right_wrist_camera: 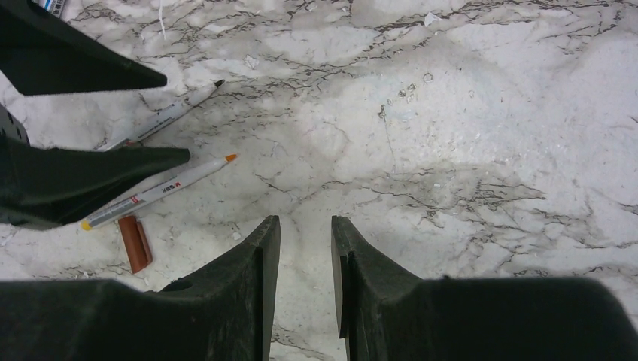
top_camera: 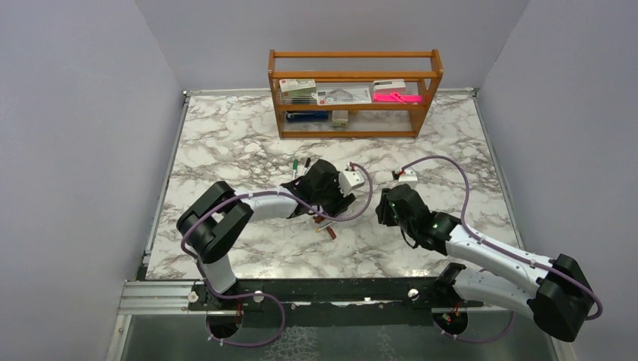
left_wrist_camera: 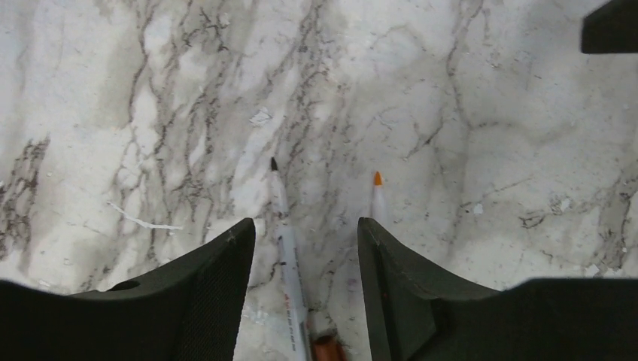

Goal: Insert the pens into the pen caps

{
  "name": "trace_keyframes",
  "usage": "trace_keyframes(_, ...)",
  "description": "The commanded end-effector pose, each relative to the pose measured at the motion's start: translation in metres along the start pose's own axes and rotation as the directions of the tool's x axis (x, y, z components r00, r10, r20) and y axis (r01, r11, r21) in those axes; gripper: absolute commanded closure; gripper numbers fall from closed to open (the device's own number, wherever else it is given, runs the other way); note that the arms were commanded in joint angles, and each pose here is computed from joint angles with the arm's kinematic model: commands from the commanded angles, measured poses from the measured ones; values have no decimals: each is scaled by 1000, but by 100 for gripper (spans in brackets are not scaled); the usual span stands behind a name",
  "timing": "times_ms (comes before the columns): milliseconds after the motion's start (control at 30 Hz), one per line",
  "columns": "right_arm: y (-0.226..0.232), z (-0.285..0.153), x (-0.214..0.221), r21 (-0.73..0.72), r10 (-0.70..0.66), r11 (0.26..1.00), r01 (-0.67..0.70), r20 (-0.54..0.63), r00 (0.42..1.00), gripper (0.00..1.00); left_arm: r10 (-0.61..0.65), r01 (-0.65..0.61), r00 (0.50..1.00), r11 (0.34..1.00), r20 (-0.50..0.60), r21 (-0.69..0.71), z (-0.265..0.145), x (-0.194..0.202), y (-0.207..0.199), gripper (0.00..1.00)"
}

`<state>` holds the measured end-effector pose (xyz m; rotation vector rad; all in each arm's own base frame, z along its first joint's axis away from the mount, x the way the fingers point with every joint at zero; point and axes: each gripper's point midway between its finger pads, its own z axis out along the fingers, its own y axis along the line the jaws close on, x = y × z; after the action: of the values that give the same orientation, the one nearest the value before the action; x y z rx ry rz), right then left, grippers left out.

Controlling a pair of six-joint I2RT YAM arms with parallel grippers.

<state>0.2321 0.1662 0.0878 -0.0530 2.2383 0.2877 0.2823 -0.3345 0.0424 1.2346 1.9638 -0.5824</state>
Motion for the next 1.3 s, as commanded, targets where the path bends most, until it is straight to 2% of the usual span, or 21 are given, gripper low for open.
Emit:
trace_keyframes(0,6,3,-4,-20,12,1000,-12,9,1000,68,-18,18,998,1000,61,8,-12,-11,-17,46)
trace_keyframes(233,9,5,-7,-17,4,1000,-4,5,1000,68,-49,47,997,998,59,44,-23,8,-36,48)
trace_keyframes(433,11,3,-13,-23,8,1000,-7,15,1000,68,-64,64,998,997,-22,33,-20,37,-37,49)
trace_keyframes(633,11,-2,-18,-32,40,999,-38,38,998,68,-74,76,996,996,-49,52,-15,44,-40,60)
trace_keyframes(800,7,-5,-20,-17,55,998,-54,55,997,68,-73,79,995,992,-64,94,-10,52,-47,63)
trace_keyframes(933,4,-8,-22,-13,70,998,-69,71,995,69,-88,99,991,989,-105,107,-1,66,-50,75)
trace_keyframes(1067,3,-10,-23,-16,78,997,-77,82,994,69,-84,96,991,987,-100,129,1,63,-52,99)
trace_keyframes(1267,3,-12,-26,-20,97,995,-96,97,990,69,-83,91,995,979,-52,181,1,50,-60,100)
